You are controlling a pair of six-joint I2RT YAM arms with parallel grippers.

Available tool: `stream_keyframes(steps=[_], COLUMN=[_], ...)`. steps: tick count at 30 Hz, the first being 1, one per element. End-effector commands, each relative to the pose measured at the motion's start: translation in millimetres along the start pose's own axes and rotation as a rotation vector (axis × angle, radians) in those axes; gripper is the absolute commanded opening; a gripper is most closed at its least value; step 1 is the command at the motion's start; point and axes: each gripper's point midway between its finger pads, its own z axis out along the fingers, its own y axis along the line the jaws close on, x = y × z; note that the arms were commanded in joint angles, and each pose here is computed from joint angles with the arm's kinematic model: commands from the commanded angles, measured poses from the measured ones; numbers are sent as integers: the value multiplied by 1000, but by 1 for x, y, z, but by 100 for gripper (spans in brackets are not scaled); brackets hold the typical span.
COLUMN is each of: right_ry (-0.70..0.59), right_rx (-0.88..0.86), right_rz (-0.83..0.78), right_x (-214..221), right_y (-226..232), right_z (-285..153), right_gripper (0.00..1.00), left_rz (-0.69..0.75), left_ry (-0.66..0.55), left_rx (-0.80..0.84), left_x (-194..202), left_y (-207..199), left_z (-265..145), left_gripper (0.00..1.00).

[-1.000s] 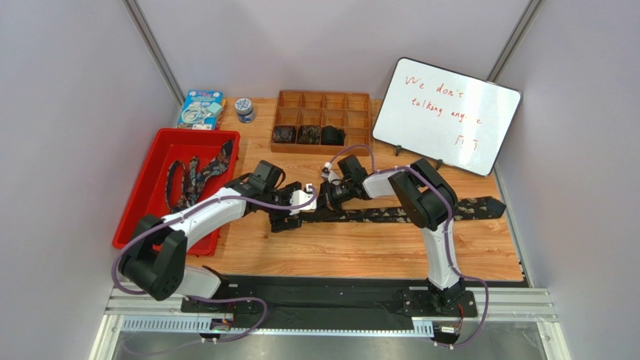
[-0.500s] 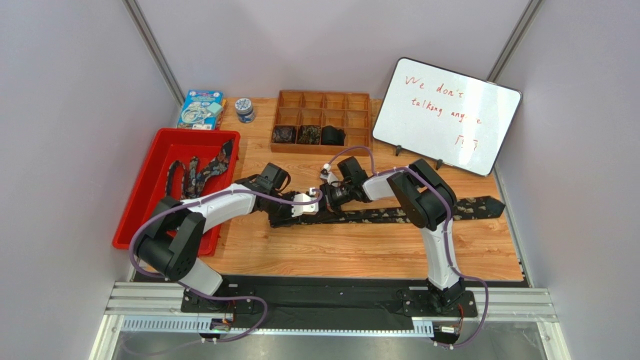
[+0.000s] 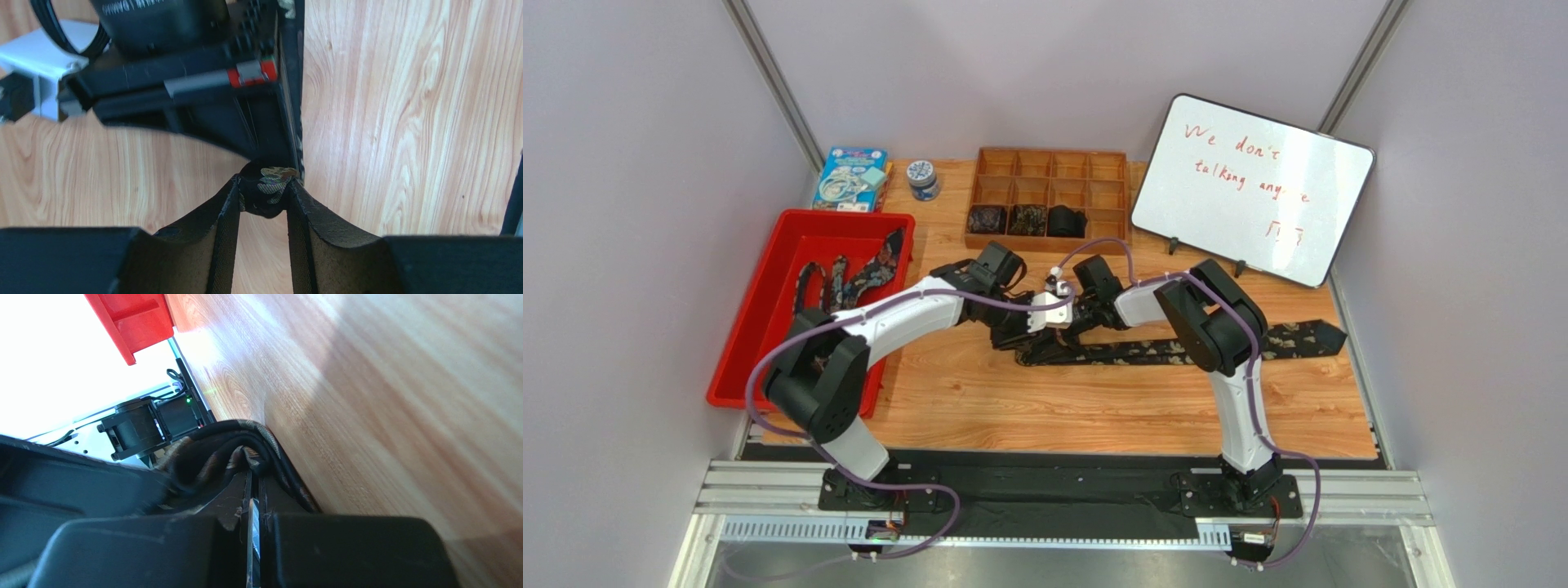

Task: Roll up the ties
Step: Roll the tie at the center of the board.

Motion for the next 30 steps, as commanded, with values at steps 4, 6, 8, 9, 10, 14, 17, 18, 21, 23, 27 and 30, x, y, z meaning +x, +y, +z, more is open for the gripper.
stream_keyframes(steps=[4, 6, 8, 9, 10, 14, 17, 18, 21, 23, 27, 30], right_ry=[-1, 1, 13, 15, 9, 22, 42, 50, 62, 37, -23, -51], right_rx=[94, 79, 79, 74, 69, 57, 53, 52, 52, 51, 76, 138], right_rz=[111, 108, 121, 119, 99, 78, 74, 69, 93, 113, 70, 69], right_x=[6, 5, 7, 8, 9, 13, 19, 21, 25, 20, 7, 0], right_y=[-25, -21, -20, -18, -11, 4, 11, 12, 11, 8, 1, -21], right_z=[4, 1, -3, -5, -9, -21, -33, -37, -55, -69, -87, -92], right_gripper=[0, 0, 1, 6, 8, 17, 21, 21, 22, 22, 25, 23], left_rz=[-46, -52, -53, -53, -48, -54, -44, -37, -39, -36, -46, -58], left_ry=[28, 41, 64, 74, 82, 110, 130, 130, 137, 135, 126, 125], left_rx=[119, 124, 122, 122, 123, 130, 127, 124, 116, 115, 87, 56], left_x=[-17, -14, -7, -4, -1, 14, 21, 22, 24, 23, 18, 12], left_y=[-1, -2, -4, -5, -7, -17, -18, -17, -15, -14, -9, 0], left_z=[22, 23, 23, 23, 23, 24, 25, 26, 28, 28, 26, 23], left_gripper=[33, 31, 29, 29, 28, 28, 28, 28, 27, 27, 27, 27])
